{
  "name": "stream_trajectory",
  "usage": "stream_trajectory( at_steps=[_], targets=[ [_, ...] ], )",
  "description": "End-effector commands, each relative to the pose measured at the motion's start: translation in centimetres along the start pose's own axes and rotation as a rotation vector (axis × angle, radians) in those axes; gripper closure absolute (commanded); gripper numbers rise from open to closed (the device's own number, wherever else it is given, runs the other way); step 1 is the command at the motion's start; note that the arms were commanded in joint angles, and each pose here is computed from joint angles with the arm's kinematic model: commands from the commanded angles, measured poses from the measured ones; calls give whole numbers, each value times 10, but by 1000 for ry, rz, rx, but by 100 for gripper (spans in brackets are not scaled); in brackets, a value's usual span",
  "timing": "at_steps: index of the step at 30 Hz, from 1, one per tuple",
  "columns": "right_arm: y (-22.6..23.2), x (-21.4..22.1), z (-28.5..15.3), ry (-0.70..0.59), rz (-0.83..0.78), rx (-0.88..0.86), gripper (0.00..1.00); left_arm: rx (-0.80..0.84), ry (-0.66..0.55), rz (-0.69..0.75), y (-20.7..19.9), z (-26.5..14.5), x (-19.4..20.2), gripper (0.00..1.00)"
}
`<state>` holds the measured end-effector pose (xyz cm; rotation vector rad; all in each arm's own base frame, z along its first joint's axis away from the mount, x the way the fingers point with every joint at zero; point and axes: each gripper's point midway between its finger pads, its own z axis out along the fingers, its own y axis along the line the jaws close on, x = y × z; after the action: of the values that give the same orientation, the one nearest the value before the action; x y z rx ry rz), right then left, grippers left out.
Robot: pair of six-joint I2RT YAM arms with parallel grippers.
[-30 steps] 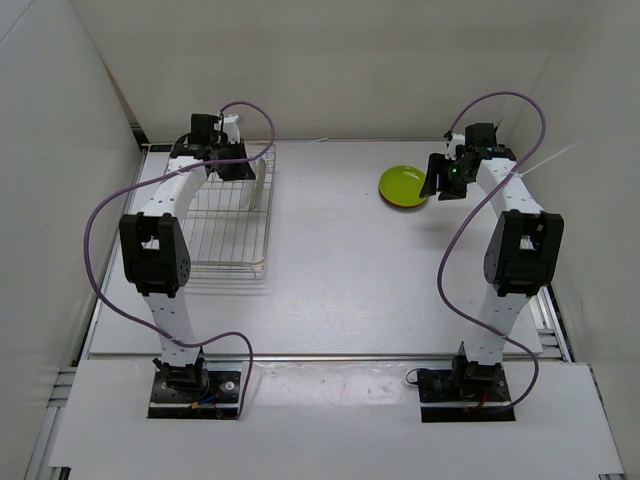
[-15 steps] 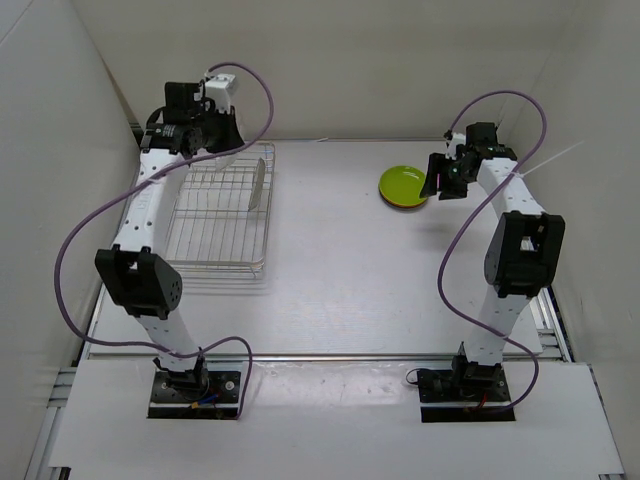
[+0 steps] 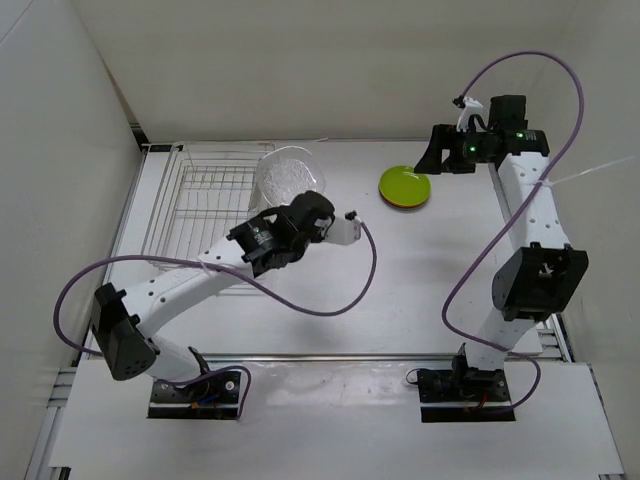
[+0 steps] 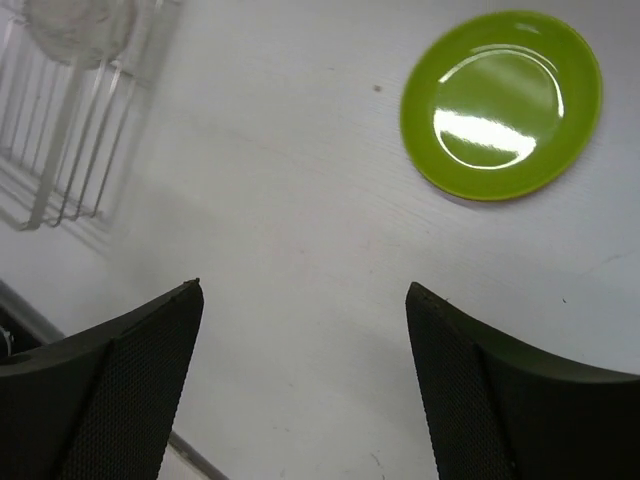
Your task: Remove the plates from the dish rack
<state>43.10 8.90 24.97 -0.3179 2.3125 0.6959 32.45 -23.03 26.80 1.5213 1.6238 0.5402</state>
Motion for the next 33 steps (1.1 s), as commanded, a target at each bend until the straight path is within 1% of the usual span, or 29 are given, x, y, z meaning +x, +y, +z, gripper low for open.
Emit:
stream_trajectory(
  at_steps=[1, 2, 3, 4, 7, 8, 9, 11, 13, 14, 16, 19, 20, 22, 23, 26, 27, 29, 30, 32, 33],
  targets=[
    [66, -20, -47, -93, -136, -164, 14, -329, 95, 312, 64, -50, -1, 89],
    [84, -17, -57, -101, -156, -201, 12, -322, 61, 376, 53, -59, -19, 89],
    [96, -17, -61, -108, -180, -216, 11, -301, 55, 477, 41, -57, -27, 89],
    [107, -15, -70, -124, -211, -222, 9, -323, 2, 513, 34, -68, -44, 89],
    [140, -7, -83, -137, -271, -267, 7, -328, -43, 640, 19, -76, -61, 89],
    [146, -2, -84, -132, -279, -278, 6, -327, -73, 654, 12, -81, -70, 89],
    [157, -2, -84, -141, -299, -299, 6, -321, -82, 668, 7, -80, -75, 89],
    [165, 2, -89, -156, -307, -296, 6, -310, -109, 698, -6, -81, -89, 89],
    [171, 0, -93, -171, -316, -304, 6, -316, -139, 659, -6, -86, -98, 89],
    [170, 2, -91, -163, -310, -304, 6, -302, -129, 678, -11, -82, -99, 89],
    [172, 2, -94, -171, -316, -304, 6, -304, -136, 669, -13, -83, -107, 89],
    [167, 4, -89, -164, -309, -293, 9, -291, -137, 679, -19, -80, -112, 89],
    [167, 9, -83, -149, -306, -300, 12, -306, -148, 658, -11, -85, -116, 89],
    [163, 11, -79, -147, -304, -291, 13, -296, -154, 667, -14, -80, -125, 89],
    [165, 13, -76, -143, -308, -298, 19, -307, -162, 651, -8, -84, -127, 89],
    [165, 17, -70, -123, -301, -305, 26, -305, -175, 639, -10, -81, -136, 89],
    [165, 17, -70, -123, -301, -305, 34, -295, -183, 648, -14, -78, -138, 89],
    [167, 20, -64, -110, -300, -323, 40, -290, -179, 655, -16, -75, -139, 89],
    [167, 20, -64, -110, -300, -323, 58, -297, -185, 645, -15, -76, -141, 89],
    [167, 21, -64, -108, -291, -323, 75, -292, -186, 631, -14, -72, -141, 89],
    [168, 19, -64, -114, -287, -324, 89, -291, -188, 622, -14, -71, -144, 89]
  ],
)
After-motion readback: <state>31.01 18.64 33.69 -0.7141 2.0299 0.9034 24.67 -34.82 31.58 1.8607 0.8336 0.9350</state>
